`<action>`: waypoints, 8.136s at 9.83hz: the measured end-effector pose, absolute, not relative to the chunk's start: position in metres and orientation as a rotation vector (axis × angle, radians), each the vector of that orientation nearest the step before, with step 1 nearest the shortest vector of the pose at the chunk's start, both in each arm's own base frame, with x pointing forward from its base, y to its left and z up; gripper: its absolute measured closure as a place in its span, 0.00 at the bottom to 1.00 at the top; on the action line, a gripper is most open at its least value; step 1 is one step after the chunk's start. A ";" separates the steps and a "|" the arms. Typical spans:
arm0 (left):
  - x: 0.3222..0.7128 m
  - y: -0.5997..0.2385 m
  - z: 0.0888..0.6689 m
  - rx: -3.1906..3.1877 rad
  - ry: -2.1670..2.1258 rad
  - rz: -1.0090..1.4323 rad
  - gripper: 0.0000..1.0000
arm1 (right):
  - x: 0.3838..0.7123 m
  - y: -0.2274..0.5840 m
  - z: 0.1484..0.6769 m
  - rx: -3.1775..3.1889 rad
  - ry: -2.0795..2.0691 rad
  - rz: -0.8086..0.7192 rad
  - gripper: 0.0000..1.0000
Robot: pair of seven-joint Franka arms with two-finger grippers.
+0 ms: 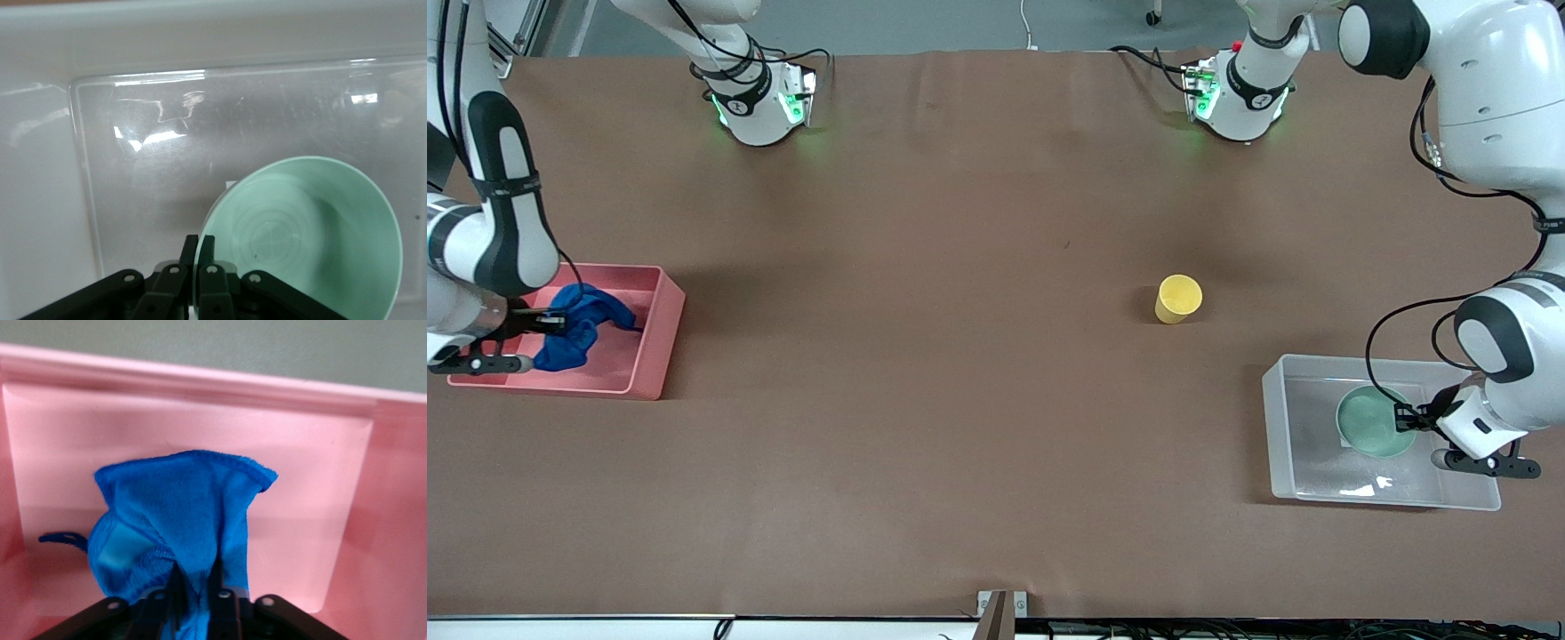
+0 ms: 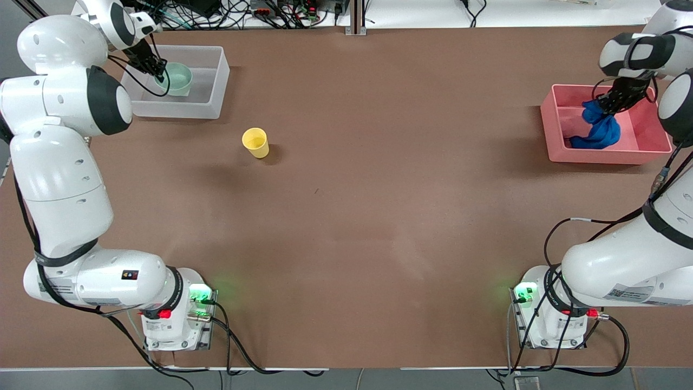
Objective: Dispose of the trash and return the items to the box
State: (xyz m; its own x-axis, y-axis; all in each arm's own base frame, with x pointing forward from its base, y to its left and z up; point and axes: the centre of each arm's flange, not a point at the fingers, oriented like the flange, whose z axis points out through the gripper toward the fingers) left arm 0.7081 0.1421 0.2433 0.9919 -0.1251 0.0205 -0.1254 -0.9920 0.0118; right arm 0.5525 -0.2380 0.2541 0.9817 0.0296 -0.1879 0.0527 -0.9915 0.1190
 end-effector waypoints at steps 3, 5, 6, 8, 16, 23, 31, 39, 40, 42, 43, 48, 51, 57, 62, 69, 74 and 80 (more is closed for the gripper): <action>0.712 0.141 0.222 3.071 -0.170 0.113 0.96 | 0.560 -0.233 0.264 2.999 0.077 -0.240 0.32; 0.714 0.129 0.216 3.051 -0.168 0.123 0.94 | 0.579 -0.223 0.327 3.000 0.038 -0.166 0.05; 0.713 0.128 0.213 3.049 -0.169 0.117 0.86 | 0.588 -0.203 0.380 3.014 -0.030 -0.165 0.00; 0.715 0.124 0.215 3.049 -0.176 0.123 0.72 | 0.599 -0.132 0.489 3.038 -0.168 -0.149 0.00; 0.614 0.028 0.498 3.046 -0.305 0.135 0.00 | 0.518 -0.080 0.686 3.110 -0.323 0.093 0.00; 0.498 -0.119 0.360 3.054 -0.326 0.050 0.02 | 0.520 -0.079 0.676 3.113 -0.321 0.048 0.00; 0.472 -0.158 0.226 3.029 -0.354 -0.116 0.47 | 0.519 -0.083 0.684 3.110 -0.336 0.038 0.00; 0.513 -0.135 0.292 3.043 -0.272 -0.010 0.96 | 0.531 -0.080 0.682 3.138 -0.290 0.009 0.00; 0.540 -0.112 0.328 3.047 -0.223 0.028 0.96 | 0.531 -0.081 0.682 3.139 -0.289 0.010 0.00; 0.597 -0.054 0.391 3.056 -0.178 0.090 0.96 | 0.531 -0.080 0.683 3.140 -0.284 0.010 0.00; 0.622 -0.025 0.403 3.068 -0.168 0.107 0.96 | 0.531 -0.080 0.683 3.138 -0.282 0.011 0.00; 0.697 0.085 0.316 3.146 -0.292 0.015 0.96 | 0.531 -0.080 0.684 3.124 -0.279 0.012 0.00; 0.699 0.104 0.263 3.133 -0.312 -0.042 0.96 | 0.531 -0.080 0.684 3.124 -0.280 0.011 0.00; 0.714 0.097 0.271 3.115 -0.274 0.088 0.59 | 0.531 -0.080 0.684 3.124 -0.281 0.010 0.00; 0.674 0.068 0.488 3.066 -0.376 0.256 0.00 | 0.531 -0.080 0.684 3.124 -0.279 0.007 0.00; 0.509 -0.044 0.641 3.149 -0.254 0.150 0.00 | 0.530 -0.079 0.683 3.125 -0.277 -0.008 0.00; 0.543 -0.053 0.669 3.149 -0.232 0.047 0.00 | 0.530 -0.079 0.683 3.125 -0.276 -0.013 0.00; 0.549 -0.054 0.663 3.148 -0.154 -0.001 0.00 | 0.530 -0.079 0.683 3.125 -0.276 -0.014 0.00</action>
State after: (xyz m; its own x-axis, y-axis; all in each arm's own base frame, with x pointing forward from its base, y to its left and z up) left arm 0.5489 -0.0537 0.6633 0.9952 -0.0974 -0.0010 -0.0974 -0.9952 -0.0098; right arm 0.5300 -0.0793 0.6828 0.9844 -0.1755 -0.0086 -0.1755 -0.9845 0.0053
